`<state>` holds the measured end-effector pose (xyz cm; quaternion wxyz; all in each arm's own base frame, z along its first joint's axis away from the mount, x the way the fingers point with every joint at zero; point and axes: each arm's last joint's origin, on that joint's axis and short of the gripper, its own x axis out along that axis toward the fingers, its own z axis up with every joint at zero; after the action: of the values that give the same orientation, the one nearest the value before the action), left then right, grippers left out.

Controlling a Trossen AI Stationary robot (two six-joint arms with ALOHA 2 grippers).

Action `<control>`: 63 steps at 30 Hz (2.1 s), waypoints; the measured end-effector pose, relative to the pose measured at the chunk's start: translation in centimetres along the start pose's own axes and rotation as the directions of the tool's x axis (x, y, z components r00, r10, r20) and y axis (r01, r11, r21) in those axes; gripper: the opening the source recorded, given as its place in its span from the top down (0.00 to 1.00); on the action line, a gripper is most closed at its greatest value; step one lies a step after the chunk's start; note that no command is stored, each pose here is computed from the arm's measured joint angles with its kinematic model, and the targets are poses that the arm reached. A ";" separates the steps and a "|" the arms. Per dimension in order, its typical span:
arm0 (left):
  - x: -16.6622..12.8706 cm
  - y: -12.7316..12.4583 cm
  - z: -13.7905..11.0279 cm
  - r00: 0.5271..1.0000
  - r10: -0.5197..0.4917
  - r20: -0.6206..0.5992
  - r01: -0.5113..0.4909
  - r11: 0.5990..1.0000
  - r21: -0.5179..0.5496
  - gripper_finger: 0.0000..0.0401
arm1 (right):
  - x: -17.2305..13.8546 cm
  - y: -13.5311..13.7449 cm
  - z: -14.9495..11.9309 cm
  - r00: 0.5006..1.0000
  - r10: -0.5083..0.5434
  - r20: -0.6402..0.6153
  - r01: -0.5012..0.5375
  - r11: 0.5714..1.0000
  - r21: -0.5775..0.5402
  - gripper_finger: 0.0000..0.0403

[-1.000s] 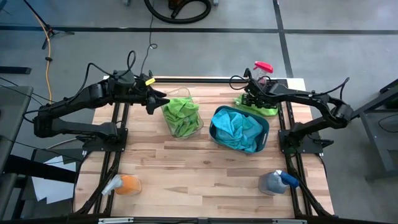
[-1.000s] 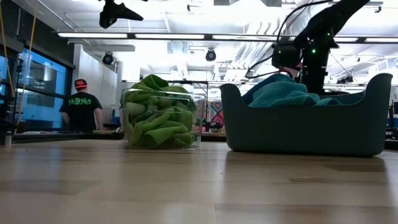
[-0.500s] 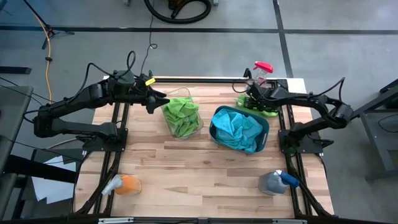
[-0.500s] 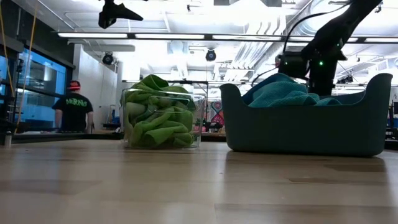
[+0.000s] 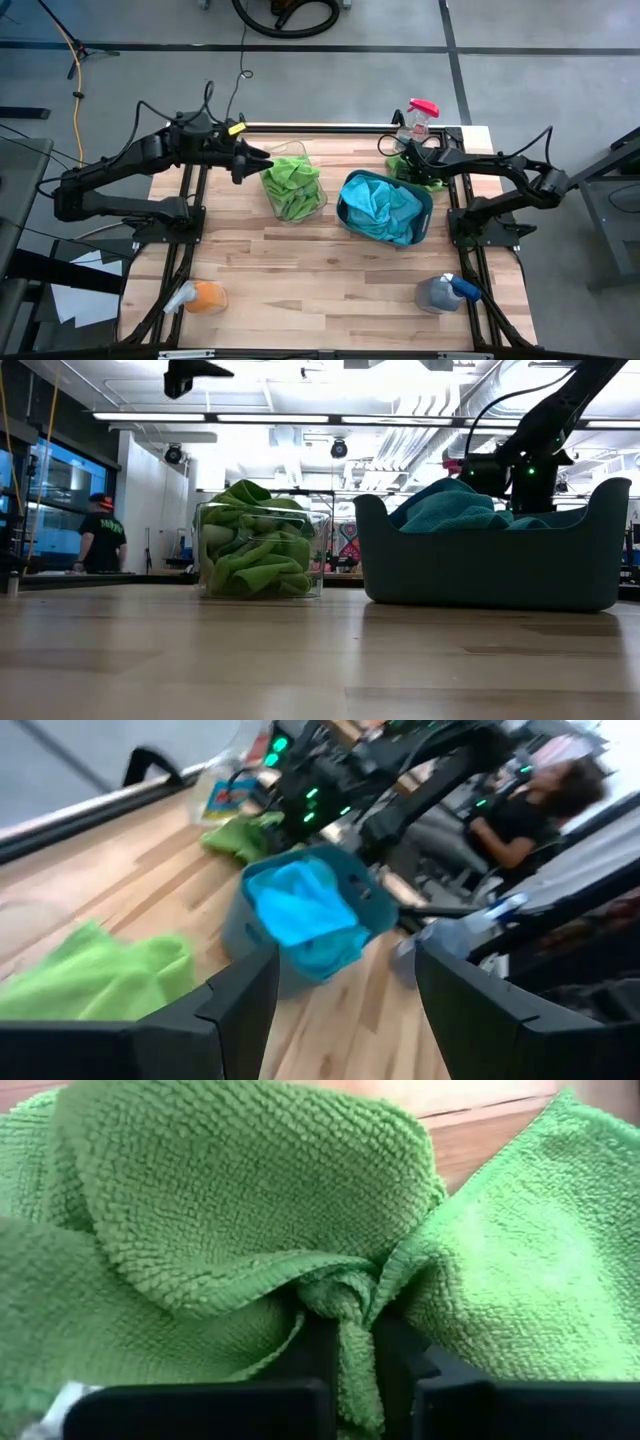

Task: Sort microfiber towel by color & place in baskets
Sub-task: Put the green towel into the transparent bin

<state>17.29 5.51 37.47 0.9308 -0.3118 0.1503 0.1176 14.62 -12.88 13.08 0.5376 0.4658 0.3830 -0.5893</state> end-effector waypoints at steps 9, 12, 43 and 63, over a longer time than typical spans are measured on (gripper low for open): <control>-2.9 -1.2 0.8 0.982 -0.110 0.154 0.094 0.990 0.106 0.44 | -3.7 1.1 1.0 0.993 0.118 0.033 -0.115 0.991 -0.072 0.99; -3.8 -1.4 0.8 0.976 -0.125 0.180 0.105 0.988 0.116 0.44 | -6.3 1.5 1.7 0.981 0.174 0.090 -0.163 0.979 -0.119 0.99; -3.4 -2.8 1.0 0.951 -0.231 0.206 0.169 0.946 0.278 0.44 | -30.9 9.4 -4.7 0.315 0.933 0.174 -0.492 0.318 -0.810 1.00; 3.9 -8.1 2.3 0.939 -0.341 0.040 0.284 0.837 0.467 0.44 | -28.5 14.9 -10.7 0.307 0.951 0.017 -0.329 0.123 -0.936 1.00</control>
<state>23.92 1.12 42.28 0.9916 -0.0980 0.0637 -0.0557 30.49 3.31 38.31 0.9847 0.0480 0.1178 -0.1192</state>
